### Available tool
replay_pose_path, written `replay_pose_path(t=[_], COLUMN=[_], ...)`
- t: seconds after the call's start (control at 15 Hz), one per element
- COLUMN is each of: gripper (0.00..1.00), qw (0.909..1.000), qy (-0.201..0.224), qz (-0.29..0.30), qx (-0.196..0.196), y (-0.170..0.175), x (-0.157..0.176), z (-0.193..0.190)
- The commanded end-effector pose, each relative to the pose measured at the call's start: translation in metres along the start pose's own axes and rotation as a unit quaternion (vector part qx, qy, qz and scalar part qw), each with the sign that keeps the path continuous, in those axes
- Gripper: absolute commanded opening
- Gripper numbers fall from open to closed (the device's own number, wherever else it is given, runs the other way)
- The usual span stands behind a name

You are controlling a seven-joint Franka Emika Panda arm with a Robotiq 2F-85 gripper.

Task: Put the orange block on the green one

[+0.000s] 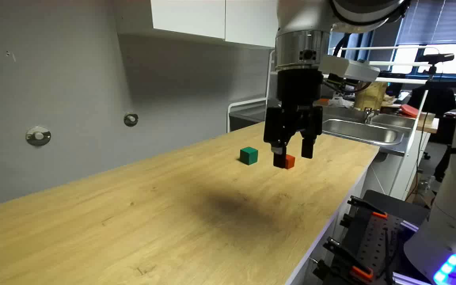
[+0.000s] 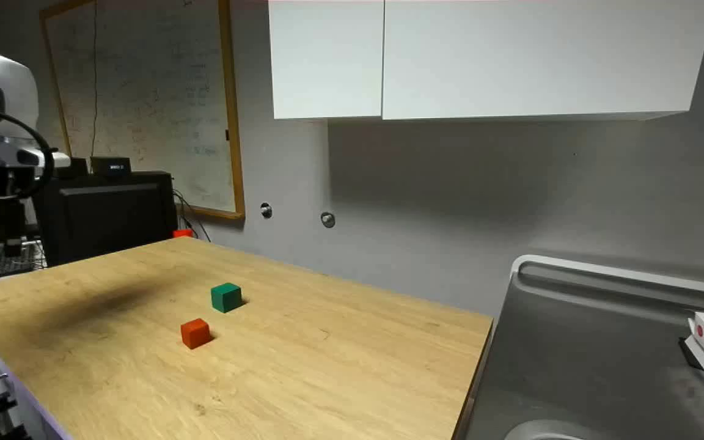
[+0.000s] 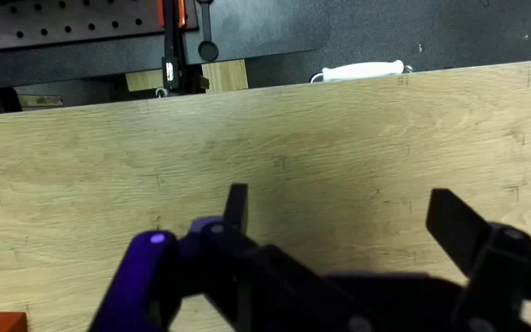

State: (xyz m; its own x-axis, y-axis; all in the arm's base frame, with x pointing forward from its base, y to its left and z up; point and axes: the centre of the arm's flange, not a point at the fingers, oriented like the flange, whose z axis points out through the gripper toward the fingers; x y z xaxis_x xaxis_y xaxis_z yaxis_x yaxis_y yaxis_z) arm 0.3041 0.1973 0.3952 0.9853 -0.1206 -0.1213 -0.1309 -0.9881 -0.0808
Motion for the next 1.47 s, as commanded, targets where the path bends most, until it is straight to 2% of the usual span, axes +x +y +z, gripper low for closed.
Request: replay_pose_path(t=[0.0,0.6,0.8,1.0,1.2,1.4], gripper=[1.00,1.00,1.00,1.00,1.00,1.00], qw=[1.0000,1.0000,0.9998,0.9986,0.9947,0.9872], qy=[0.000,0.000,0.003,0.005,0.012,0.023], qz=[0.000,0.000,0.021,0.048,0.086,0.133], qx=[0.000,0.000,-0.002,0.022,0.055,0.085], y=[0.000,0.000,0.011,0.040,0.087,0.144], x=[0.000,0.000,0.015,0.037,0.061,0.079], z=[0.000,0.000,0.003,0.007,0.011,0.013])
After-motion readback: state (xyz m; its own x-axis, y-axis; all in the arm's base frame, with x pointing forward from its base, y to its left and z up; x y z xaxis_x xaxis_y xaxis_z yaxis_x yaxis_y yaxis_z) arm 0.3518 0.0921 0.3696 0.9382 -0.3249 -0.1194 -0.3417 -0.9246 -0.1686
